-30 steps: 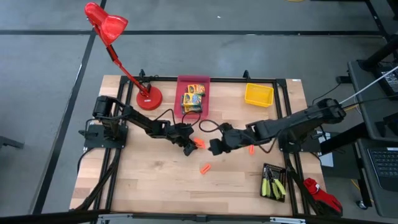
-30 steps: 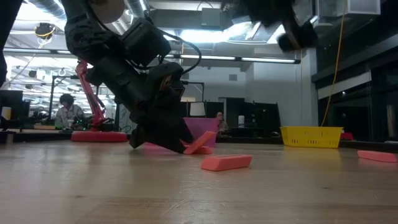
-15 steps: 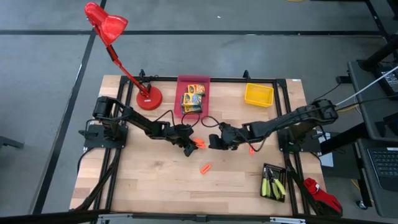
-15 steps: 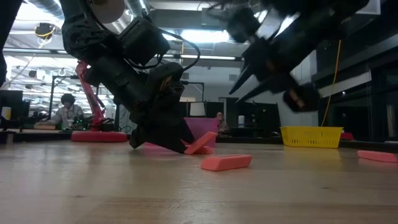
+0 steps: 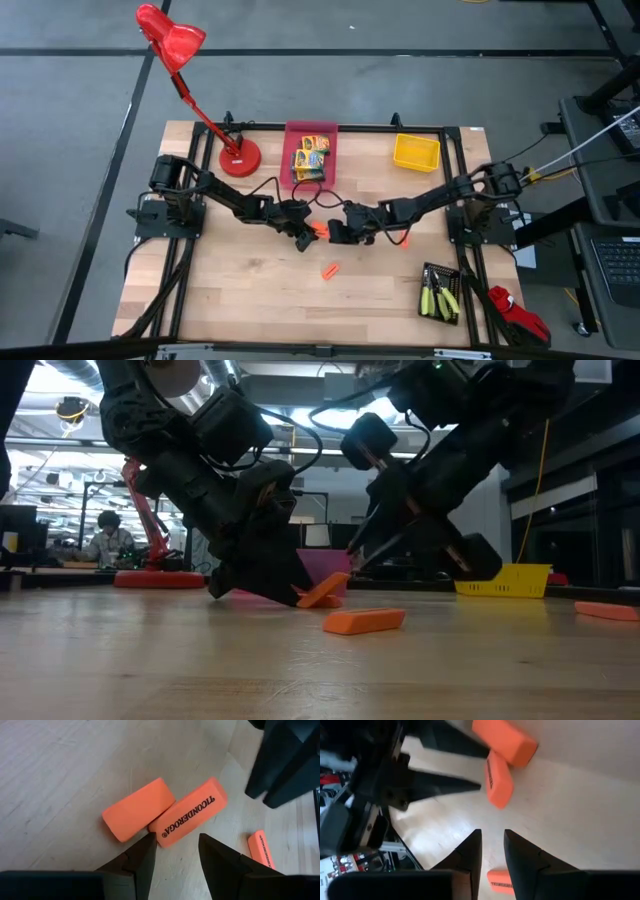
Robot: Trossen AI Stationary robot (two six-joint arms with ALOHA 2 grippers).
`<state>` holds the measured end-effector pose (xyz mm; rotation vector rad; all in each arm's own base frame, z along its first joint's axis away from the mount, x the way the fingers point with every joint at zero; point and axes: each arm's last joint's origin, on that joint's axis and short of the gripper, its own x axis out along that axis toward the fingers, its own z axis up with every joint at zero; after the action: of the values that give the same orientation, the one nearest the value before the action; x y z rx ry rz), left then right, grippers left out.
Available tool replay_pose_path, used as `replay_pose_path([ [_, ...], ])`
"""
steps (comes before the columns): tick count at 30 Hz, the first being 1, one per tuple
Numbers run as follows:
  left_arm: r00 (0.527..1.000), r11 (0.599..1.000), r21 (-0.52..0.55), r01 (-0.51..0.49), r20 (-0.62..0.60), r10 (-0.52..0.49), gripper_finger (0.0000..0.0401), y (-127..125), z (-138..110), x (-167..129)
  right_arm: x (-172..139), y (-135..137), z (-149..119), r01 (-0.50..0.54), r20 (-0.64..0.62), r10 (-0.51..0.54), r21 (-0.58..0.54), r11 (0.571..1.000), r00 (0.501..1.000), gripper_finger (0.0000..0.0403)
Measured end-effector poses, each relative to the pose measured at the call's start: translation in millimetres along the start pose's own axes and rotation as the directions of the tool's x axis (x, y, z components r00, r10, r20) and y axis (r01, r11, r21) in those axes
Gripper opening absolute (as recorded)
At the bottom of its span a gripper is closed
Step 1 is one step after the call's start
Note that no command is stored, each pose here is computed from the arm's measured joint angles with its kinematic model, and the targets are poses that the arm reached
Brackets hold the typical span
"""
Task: Pick & Place School Supplies
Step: Put the orange eraser into the yellow bin
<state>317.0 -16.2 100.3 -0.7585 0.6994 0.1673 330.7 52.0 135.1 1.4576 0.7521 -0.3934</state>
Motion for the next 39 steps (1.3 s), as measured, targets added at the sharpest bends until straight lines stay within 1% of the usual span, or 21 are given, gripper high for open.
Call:
replay_pose_path([
  [4,1.000,1.000,0.000,0.001,0.000,-0.001,0.0148,-0.1,0.0,0.0,1.9,-2.1,9.6,0.007,0.028,-0.008,0.019,1.000,1.000,0.0104],
  [9,1.000,1.000,0.000,0.003,0.001,-0.003,0.0148,-0.3,0.2,0.0,8.0,-7.3,14.4,0.023,0.019,-0.023,0.030,0.999,1.000,0.0133],
  [13,1.000,1.000,0.002,0.005,0.002,-0.005,0.0148,-0.4,0.3,0.0,11.8,-5.2,15.1,-0.021,0.031,0.020,0.026,0.999,0.999,0.0140],
  [19,1.000,1.000,0.010,0.008,0.000,-0.008,0.0148,-0.5,0.3,0.0,17.4,-8.5,16.3,-0.022,0.033,0.021,0.042,0.999,0.999,0.0141],
  [25,1.000,1.000,0.012,0.009,-0.001,-0.009,0.0148,-0.6,0.3,0.0,17.1,-8.5,19.6,-0.023,0.072,0.020,0.040,0.999,0.997,0.0139],
  [35,1.000,1.000,0.011,0.010,-0.001,-0.010,0.0148,-0.6,0.3,0.0,16.5,-8.2,24.6,-0.028,0.093,0.026,0.019,0.999,0.995,0.0104],
  [39,1.000,1.000,0.011,0.010,0.000,-0.010,0.0148,-0.5,0.4,0.0,16.5,-8.1,23.6,-0.028,0.066,0.027,0.012,1.000,0.997,0.0094],
])
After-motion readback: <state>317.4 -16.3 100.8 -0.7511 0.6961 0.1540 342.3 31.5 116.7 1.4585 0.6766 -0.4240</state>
